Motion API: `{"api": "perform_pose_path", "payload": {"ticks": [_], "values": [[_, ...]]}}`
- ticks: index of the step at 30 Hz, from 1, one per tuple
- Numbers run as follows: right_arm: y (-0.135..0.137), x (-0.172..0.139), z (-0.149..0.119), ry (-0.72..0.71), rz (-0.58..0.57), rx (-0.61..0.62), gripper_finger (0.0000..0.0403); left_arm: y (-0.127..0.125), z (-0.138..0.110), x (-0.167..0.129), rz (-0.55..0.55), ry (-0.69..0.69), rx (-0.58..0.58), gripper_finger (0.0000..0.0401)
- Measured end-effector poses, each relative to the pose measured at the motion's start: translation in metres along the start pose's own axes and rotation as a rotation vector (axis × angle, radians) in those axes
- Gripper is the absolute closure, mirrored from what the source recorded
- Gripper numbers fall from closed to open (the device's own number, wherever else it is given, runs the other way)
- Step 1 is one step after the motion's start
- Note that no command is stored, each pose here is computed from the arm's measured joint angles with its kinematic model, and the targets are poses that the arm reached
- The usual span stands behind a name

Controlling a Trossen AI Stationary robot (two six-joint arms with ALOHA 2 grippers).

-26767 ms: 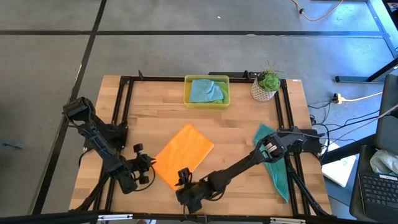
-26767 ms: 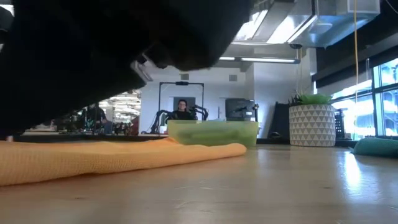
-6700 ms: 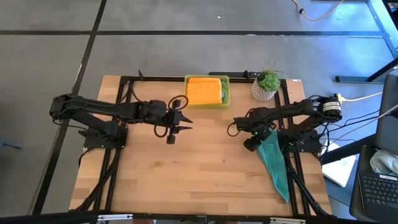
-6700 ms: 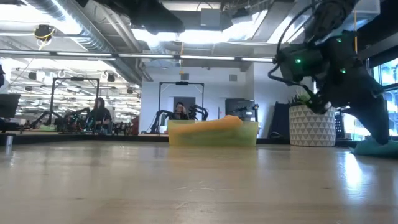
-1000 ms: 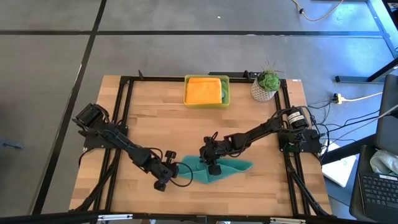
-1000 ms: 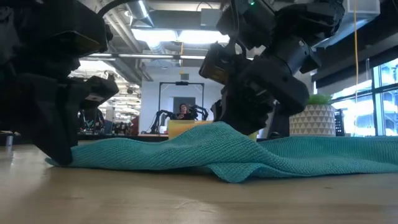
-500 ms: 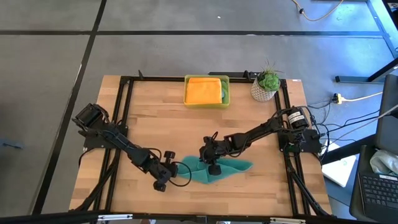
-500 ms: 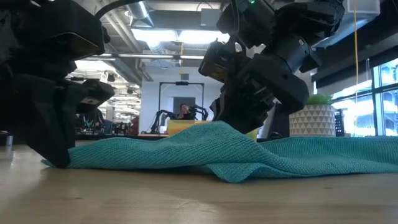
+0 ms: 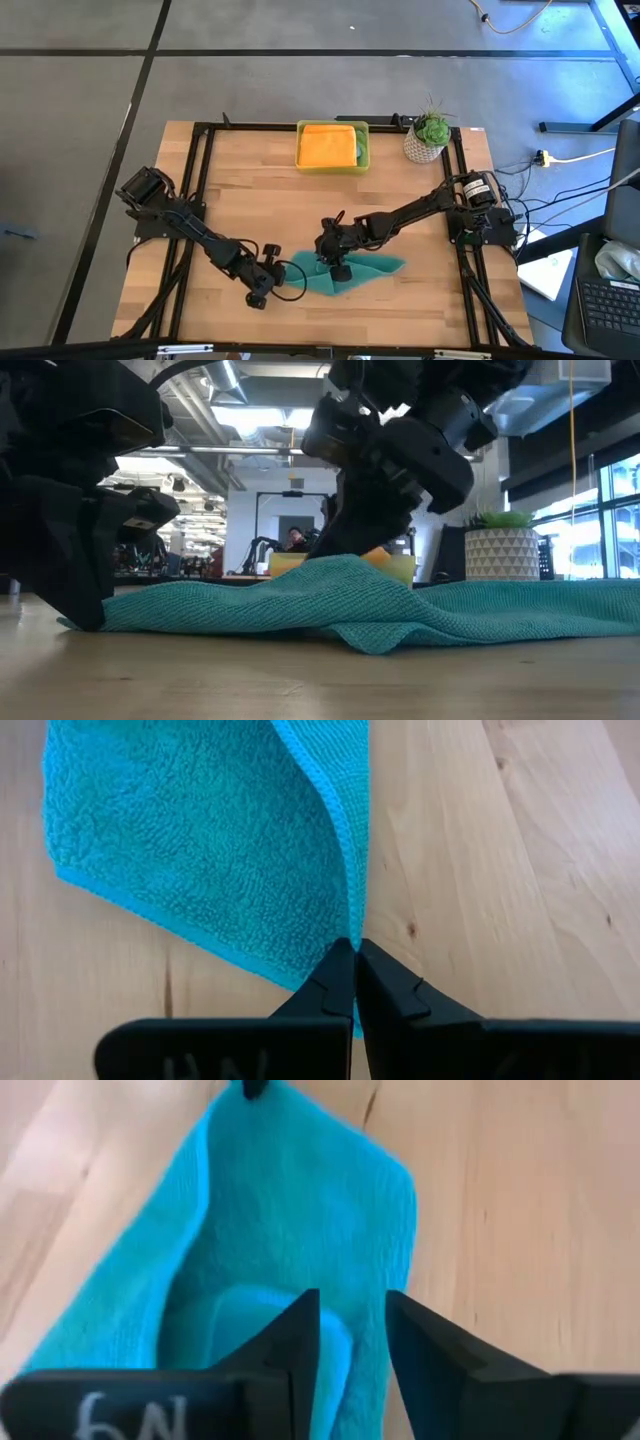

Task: Fold microfiber towels
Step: Fold the blue cloth

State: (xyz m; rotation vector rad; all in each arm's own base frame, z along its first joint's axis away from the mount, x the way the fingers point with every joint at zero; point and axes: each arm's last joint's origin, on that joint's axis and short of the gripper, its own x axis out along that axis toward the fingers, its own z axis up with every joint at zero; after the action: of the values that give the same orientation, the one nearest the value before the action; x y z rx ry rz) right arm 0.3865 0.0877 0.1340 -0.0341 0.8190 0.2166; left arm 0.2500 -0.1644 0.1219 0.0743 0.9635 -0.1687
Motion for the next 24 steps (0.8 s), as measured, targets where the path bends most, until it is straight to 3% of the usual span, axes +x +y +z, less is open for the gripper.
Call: {"api": "perform_pose_path", "payload": {"ticks": [8, 24], "values": [[0.001, -0.001, -0.007, 0.105, -0.004, 0.007, 0.0292, -0.002, -0.001, 0.0, 0.011, -0.005, 0.006, 0.0401], [0.011, -0.001, -0.003, 0.056, 0.014, -0.025, 0.0341, -0.002, -0.001, 0.0, 0.014, -0.006, 0.004, 0.0401]]}}
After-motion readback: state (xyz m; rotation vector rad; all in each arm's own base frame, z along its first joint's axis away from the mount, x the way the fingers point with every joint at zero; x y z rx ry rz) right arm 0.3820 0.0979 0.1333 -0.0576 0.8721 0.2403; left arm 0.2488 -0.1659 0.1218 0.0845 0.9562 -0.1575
